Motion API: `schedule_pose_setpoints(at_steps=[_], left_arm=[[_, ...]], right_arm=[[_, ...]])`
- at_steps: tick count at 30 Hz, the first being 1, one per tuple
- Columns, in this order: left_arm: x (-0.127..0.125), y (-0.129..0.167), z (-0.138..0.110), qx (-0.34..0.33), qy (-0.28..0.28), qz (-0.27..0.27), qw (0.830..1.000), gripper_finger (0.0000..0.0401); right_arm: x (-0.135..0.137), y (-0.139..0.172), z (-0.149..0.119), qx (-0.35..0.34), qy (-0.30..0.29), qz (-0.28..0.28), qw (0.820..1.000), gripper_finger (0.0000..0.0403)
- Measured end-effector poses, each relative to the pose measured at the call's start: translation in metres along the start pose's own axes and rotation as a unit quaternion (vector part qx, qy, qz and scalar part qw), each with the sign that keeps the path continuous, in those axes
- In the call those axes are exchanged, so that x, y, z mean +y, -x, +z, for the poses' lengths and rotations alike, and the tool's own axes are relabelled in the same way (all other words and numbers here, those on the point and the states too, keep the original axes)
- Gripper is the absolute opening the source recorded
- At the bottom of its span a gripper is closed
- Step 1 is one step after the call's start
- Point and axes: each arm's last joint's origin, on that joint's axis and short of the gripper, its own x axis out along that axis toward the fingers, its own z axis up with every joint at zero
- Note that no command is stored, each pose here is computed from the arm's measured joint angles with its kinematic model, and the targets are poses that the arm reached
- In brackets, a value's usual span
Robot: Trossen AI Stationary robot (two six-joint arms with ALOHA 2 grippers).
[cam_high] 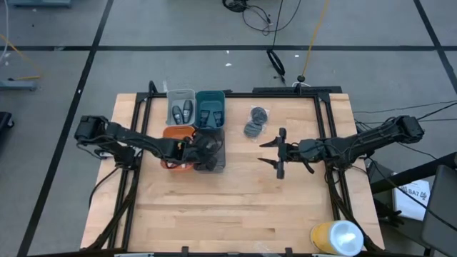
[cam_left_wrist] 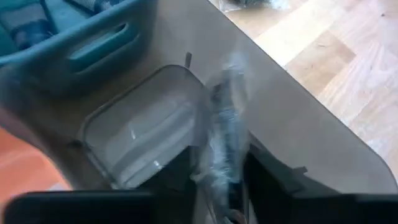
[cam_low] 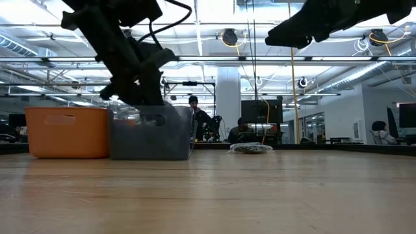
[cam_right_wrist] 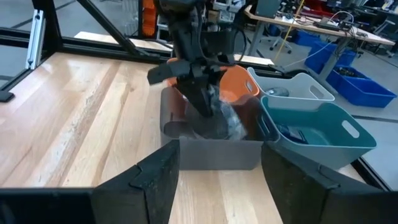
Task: Pick & Place Travel size toiletries
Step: Put the top black hairbrush into the black bin, then put the bottom black hairbrush into the black bin
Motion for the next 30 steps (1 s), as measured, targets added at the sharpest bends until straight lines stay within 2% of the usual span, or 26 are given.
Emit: schedule_pose_setpoints(at_steps=[5, 9, 16, 20, 23, 30], left_arm=[[0.000, 0.008, 0.006, -0.013, -0.019, -0.013, 1.000, 0.0198], [0.001, 0.014, 0.010, -0.024, -0.038, -0.020, 0.999, 0.0241], [0.005, 0.032, 0.020, -0.048, -0.048, -0.040, 0.997, 0.0281], [0.007, 0.055, 0.030, -0.097, -0.068, -0.055, 0.991, 0.0291], [0.005, 0.075, 0.037, -0.151, -0.109, -0.075, 0.980, 0.0290], [-0.004, 0.118, 0.050, -0.269, -0.182, -0.144, 0.935, 0.0285]], right_arm=[[0.000, 0.000, -0.005, 0.006, 0.003, 0.000, 1.000, 0.0214], [0.000, 0.000, -0.004, 0.001, 0.002, 0.000, 1.000, 0.0214], [0.000, 0.000, -0.003, -0.003, 0.000, 0.000, 1.000, 0.0214], [-0.003, -0.001, -0.010, 0.006, 0.002, -0.024, 1.000, 0.0213], [-0.011, -0.002, -0.017, 0.032, 0.003, -0.071, 0.997, 0.0220], [-0.035, -0.021, -0.034, 0.091, -0.004, -0.126, 0.988, 0.0260]])
